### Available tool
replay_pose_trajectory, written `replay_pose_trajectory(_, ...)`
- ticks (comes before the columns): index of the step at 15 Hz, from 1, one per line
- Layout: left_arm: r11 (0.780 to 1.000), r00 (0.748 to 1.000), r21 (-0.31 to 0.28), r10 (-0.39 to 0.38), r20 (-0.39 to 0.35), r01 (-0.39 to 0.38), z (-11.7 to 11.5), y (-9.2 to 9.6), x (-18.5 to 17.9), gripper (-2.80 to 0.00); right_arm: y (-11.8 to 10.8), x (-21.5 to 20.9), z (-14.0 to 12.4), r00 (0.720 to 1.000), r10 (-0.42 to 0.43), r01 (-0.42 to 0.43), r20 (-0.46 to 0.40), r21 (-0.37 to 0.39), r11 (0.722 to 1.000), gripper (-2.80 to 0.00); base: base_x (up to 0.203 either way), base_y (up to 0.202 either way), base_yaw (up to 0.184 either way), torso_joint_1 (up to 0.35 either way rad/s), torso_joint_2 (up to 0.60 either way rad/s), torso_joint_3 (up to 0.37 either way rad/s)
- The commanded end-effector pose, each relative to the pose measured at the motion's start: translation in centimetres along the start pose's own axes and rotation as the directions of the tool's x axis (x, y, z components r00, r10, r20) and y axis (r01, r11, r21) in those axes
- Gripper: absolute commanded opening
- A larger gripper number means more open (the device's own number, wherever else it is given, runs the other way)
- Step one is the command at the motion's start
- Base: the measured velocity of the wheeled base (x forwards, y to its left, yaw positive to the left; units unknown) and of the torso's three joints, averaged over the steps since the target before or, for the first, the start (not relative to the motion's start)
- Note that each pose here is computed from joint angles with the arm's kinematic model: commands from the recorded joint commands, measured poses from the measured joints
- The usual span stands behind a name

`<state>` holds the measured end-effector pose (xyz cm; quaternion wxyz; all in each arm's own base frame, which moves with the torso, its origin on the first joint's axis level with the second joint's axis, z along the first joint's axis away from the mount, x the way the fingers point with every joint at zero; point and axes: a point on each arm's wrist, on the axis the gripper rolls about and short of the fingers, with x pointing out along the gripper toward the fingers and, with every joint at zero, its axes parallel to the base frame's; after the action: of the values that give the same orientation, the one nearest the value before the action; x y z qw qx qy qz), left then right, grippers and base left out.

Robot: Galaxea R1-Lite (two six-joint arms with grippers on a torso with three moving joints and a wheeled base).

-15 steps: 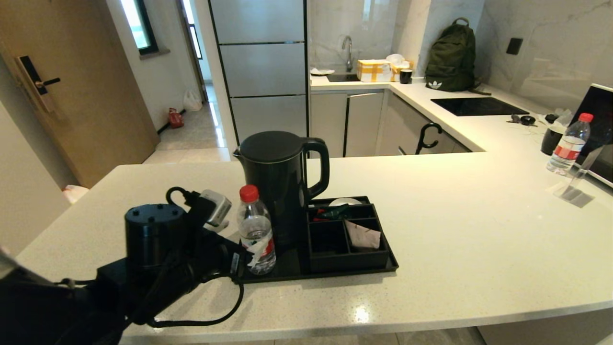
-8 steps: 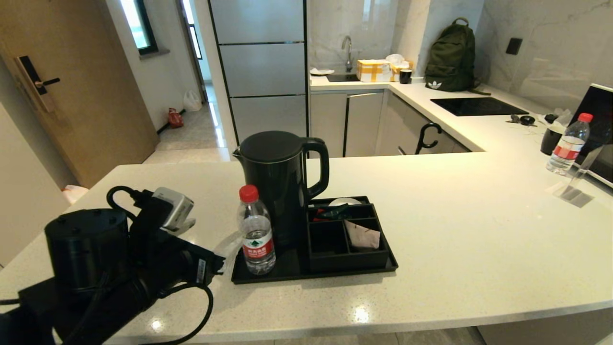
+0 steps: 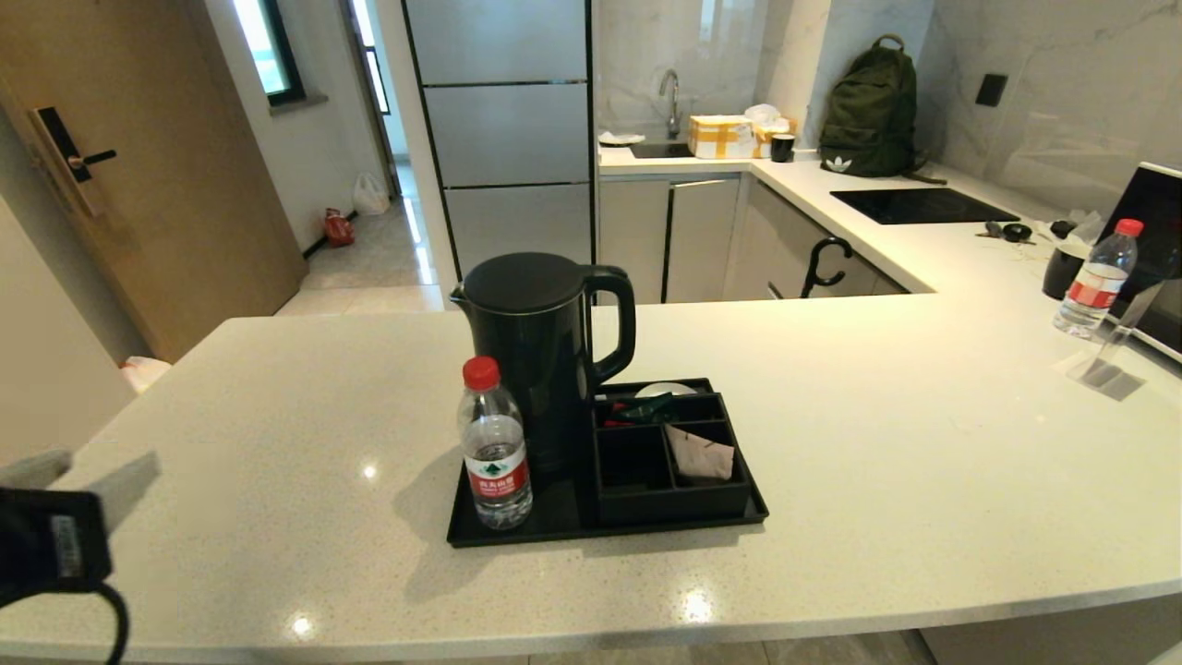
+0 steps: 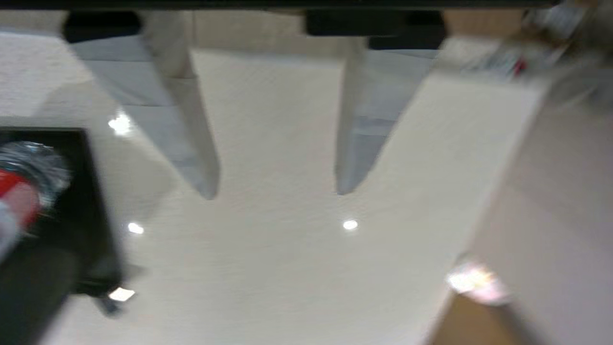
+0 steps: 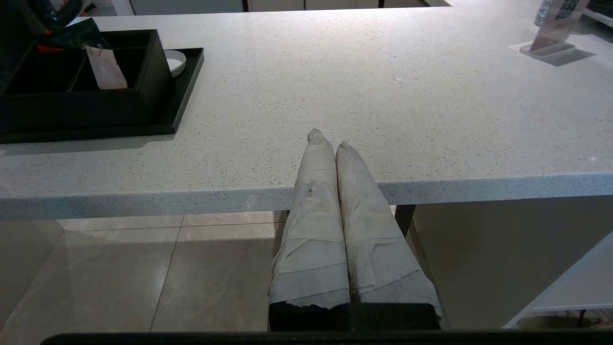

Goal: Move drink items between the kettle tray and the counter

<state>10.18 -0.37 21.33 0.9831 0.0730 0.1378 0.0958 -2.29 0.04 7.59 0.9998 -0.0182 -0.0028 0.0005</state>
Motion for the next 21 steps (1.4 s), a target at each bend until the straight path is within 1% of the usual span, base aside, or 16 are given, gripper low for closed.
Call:
replay_pose_trajectory(1, 0.996, 0.996, -0.039, 0.084, 0.023, -0.083, -0.5, 2.1, -5.6, -2.80, 0.0, 0.0, 0.0, 1.000, 0.000, 0.000, -0.002, 0.000, 1.000, -2.80, 0.000, 0.000, 0.000, 0.000, 0.00, 0.000)
replay_pose_trajectory(2, 0.993, 0.994, -0.047, 0.110, -0.001, -0.110, -0.6, 2.6, -7.4, -2.80, 0.0, 0.0, 0.0, 1.000, 0.000, 0.000, -0.002, 0.000, 1.000, -2.80, 0.000, 0.000, 0.000, 0.000, 0.00, 0.000)
replay_pose_trajectory(4, 0.991, 0.993, -0.058, 0.119, -0.015, -0.119, -1.2, 3.4, -11.7, -2.80, 0.0, 0.0, 0.0, 1.000, 0.000, 0.000, -0.002, 0.000, 1.000, -2.80, 0.000, 0.000, 0.000, 0.000, 0.00, 0.000)
replay_pose_trajectory(5, 0.990, 0.992, -0.063, 0.121, -0.021, -0.122, -1.4, 3.5, -12.6, -2.80, 0.0, 0.0, 0.0, 1.000, 0.000, 0.000, -0.002, 0.000, 1.000, -2.80, 0.000, 0.000, 0.000, 0.000, 0.00, 0.000)
replay_pose_trajectory(7, 0.990, 0.992, -0.065, 0.122, -0.021, -0.123, -1.4, 3.5, -12.6, -2.80, 0.0, 0.0, 0.0, 1.000, 0.000, 0.000, -0.002, 0.000, 1.000, -2.80, 0.000, 0.000, 0.000, 0.000, 0.00, 0.000)
replay_pose_trajectory(9, 0.994, 0.995, -0.062, 0.089, -0.052, -0.092, -3.1, 3.5, -13.6, -2.80, 0.0, 0.0, 0.0, 1.000, 0.000, 0.000, -0.002, 0.000, 1.000, -2.80, 0.000, 0.000, 0.000, 0.000, 0.00, 0.000)
replay_pose_trajectory(10, 0.994, 0.997, -0.072, 0.075, -0.031, -0.077, -4.7, 3.5, -15.0, -2.80, 0.0, 0.0, 0.0, 1.000, 0.000, 0.000, -0.002, 0.000, 1.000, -2.80, 0.000, 0.000, 0.000, 0.000, 0.00, 0.000)
replay_pose_trajectory(11, 0.994, 0.998, -0.091, 0.062, 0.020, -0.060, -6.7, 3.6, -16.7, -2.80, 0.0, 0.0, 0.0, 1.000, -0.001, 0.001, -0.003, 0.000, 1.000, -2.80, 0.000, 0.000, 0.000, 0.000, 0.00, 0.000)
replay_pose_trajectory(12, 0.993, 0.996, -0.117, 0.033, 0.084, -0.023, -8.4, 3.5, -17.3, -2.80, 0.0, 0.0, 0.0, 1.000, -0.001, 0.001, -0.002, 0.000, 1.000, -2.80, 0.000, 0.000, 0.000, 0.000, 0.00, 0.000)
replay_pose_trajectory(13, 0.991, 0.989, -0.135, 0.015, 0.146, 0.005, -9.5, 3.1, -16.6, -2.80, 0.0, 0.0, 0.0, 1.000, 0.000, 0.000, -0.002, 0.000, 1.000, -2.80, 0.000, 0.000, 0.000, 0.000, 0.00, 0.000)
replay_pose_trajectory(15, 0.987, 0.976, -0.150, -0.023, 0.216, 0.057, -11.5, 2.2, -13.5, -2.80, 0.0, 0.0, 0.0, 1.000, 0.000, 0.000, -0.002, 0.000, 1.000, -2.80, 0.000, 0.000, 0.000, 0.000, 0.00, 0.000)
replay_pose_trajectory(17, 0.982, 0.934, -0.144, -0.063, 0.352, 0.121, -13.4, 1.1, -10.2, -2.80, 0.0, 0.0, 0.0, 1.000, 0.000, 0.000, -0.002, 0.000, 1.000, -2.80, 0.000, 0.000, 0.000, 0.000, 0.00, 0.000)
replay_pose_trajectory(18, 0.979, 0.917, -0.139, -0.082, 0.390, 0.146, -14.4, 0.7, -9.2, -2.80, 0.0, 0.0, 0.0, 1.000, 0.000, 0.000, -0.002, 0.000, 1.000, -2.80, 0.000, 0.000, 0.000, 0.000, 0.00, 0.000)
replay_pose_trajectory(19, 0.977, 0.905, -0.130, -0.102, 0.414, 0.170, -15.1, 0.5, -8.7, -2.80, 0.0, 0.0, 0.0, 1.000, 0.000, 0.000, -0.002, 0.000, 1.000, -2.80, 0.000, 0.000, 0.000, 0.000, 0.00, 0.000)
replay_pose_trajectory(20, 0.982, 0.902, -0.097, -0.110, 0.418, 0.165, -15.2, 0.4, -8.6, -2.80, 0.0, 0.0, 0.0, 1.000, 0.000, 0.000, -0.002, 0.000, 1.000, -2.80, 0.000, 0.000, 0.000, 0.000, 0.00, 0.000)
replay_pose_trajectory(21, 0.985, 0.920, -0.060, -0.128, 0.371, 0.162, -15.8, 0.3, -8.4, -2.80, 0.0, 0.0, 0.0, 1.000, 0.000, 0.000, -0.002, 0.000, 1.000, -2.80, 0.000, 0.000, 0.000, 0.000, 0.00, 0.000)
